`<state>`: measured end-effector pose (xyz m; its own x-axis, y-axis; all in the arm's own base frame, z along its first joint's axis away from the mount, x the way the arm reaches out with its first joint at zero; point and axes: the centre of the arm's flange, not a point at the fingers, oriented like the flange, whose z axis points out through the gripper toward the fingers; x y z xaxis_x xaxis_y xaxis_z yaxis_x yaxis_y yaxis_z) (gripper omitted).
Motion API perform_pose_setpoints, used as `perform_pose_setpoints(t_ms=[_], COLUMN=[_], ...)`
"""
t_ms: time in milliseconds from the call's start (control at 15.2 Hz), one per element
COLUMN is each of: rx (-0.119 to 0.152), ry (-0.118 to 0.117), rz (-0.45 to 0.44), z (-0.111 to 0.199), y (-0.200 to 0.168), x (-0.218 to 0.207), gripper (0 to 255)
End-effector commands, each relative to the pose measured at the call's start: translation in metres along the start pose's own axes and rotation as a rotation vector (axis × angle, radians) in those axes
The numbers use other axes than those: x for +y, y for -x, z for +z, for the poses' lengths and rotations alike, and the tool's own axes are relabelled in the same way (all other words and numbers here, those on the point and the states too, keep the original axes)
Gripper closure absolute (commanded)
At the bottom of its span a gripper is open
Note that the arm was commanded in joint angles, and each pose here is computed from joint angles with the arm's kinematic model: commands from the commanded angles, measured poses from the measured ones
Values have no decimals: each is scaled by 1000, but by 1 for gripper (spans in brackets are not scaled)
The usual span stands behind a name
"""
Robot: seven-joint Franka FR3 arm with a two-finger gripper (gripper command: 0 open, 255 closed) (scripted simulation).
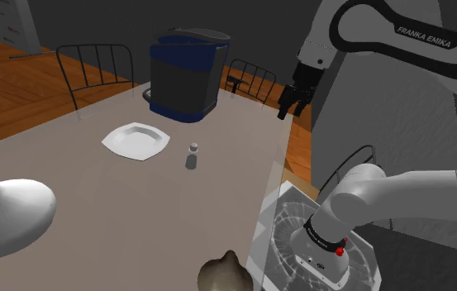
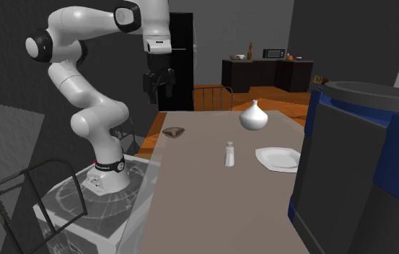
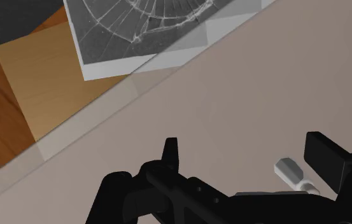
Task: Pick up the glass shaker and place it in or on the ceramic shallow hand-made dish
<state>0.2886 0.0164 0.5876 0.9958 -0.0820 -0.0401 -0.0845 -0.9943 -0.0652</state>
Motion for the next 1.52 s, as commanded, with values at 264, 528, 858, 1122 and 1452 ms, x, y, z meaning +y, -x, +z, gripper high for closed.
perform_pose_setpoints(t_ms=[264, 528, 858, 1122, 1452], rx=[-19, -37, -61, -79, -103], ry=[-1, -2, -3, -4, -5], rz=[-19, -38, -61, -80, -104], z=[28, 57, 94, 125, 164], y=[-39, -77, -123, -159, -201], x=[-26, -53, -87, -116, -152], gripper=[0, 0, 0, 0, 0])
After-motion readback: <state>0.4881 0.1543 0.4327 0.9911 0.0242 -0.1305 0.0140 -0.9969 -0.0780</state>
